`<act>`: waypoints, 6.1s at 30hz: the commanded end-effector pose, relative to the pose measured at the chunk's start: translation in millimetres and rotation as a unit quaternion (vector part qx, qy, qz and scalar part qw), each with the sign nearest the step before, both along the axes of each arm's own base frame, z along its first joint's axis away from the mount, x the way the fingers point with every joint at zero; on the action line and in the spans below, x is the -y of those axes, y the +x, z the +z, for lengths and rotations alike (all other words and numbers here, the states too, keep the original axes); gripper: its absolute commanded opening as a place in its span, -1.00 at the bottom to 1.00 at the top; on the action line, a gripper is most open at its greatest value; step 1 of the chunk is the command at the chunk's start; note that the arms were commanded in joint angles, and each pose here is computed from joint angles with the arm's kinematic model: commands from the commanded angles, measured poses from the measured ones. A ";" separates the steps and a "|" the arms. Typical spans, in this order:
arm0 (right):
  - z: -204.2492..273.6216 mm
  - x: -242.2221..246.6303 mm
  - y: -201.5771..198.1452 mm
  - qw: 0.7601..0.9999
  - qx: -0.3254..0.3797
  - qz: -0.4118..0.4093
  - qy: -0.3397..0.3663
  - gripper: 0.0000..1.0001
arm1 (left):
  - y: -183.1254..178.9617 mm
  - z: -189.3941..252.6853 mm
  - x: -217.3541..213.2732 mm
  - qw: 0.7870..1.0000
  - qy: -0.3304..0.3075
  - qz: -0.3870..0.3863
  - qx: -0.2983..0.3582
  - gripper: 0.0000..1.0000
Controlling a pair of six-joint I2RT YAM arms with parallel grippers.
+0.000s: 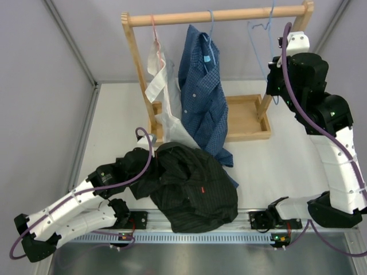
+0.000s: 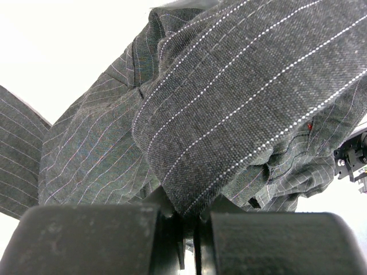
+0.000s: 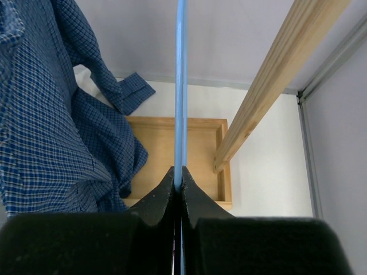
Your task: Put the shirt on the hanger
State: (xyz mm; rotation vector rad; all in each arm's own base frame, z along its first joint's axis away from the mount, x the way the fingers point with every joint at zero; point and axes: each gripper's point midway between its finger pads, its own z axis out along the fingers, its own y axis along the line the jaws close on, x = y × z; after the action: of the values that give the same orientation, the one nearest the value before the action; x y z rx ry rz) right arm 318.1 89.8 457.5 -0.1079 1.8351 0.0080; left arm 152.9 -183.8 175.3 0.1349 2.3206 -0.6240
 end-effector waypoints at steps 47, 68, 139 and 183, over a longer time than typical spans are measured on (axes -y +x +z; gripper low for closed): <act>-117.6 -74.9 -253.7 0.850 -0.109 0.496 0.141 -1.00 | 15.4 63.7 -10.4 0.997 -0.011 0.083 0.006 -1.00; -127.6 -60.2 -263.8 0.864 -0.101 0.478 0.120 -1.00 | 30.7 47.2 1.2 0.994 0.036 0.098 -0.017 -1.00; -66.5 -205.6 -220.7 0.739 0.061 0.663 0.104 -1.00 | -73.7 239.3 44.5 0.928 -0.071 -0.358 0.079 -1.00; -61.7 -248.5 -225.7 0.767 0.139 0.550 0.301 -1.00 | -41.5 268.8 60.0 0.922 -0.047 -0.351 0.155 -0.95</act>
State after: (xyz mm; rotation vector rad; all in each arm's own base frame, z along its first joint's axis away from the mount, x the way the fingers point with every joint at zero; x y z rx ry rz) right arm 93.9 342.4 348.4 -0.7733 1.3149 1.2812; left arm 128.6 -222.0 433.3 0.8521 1.9751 -0.8174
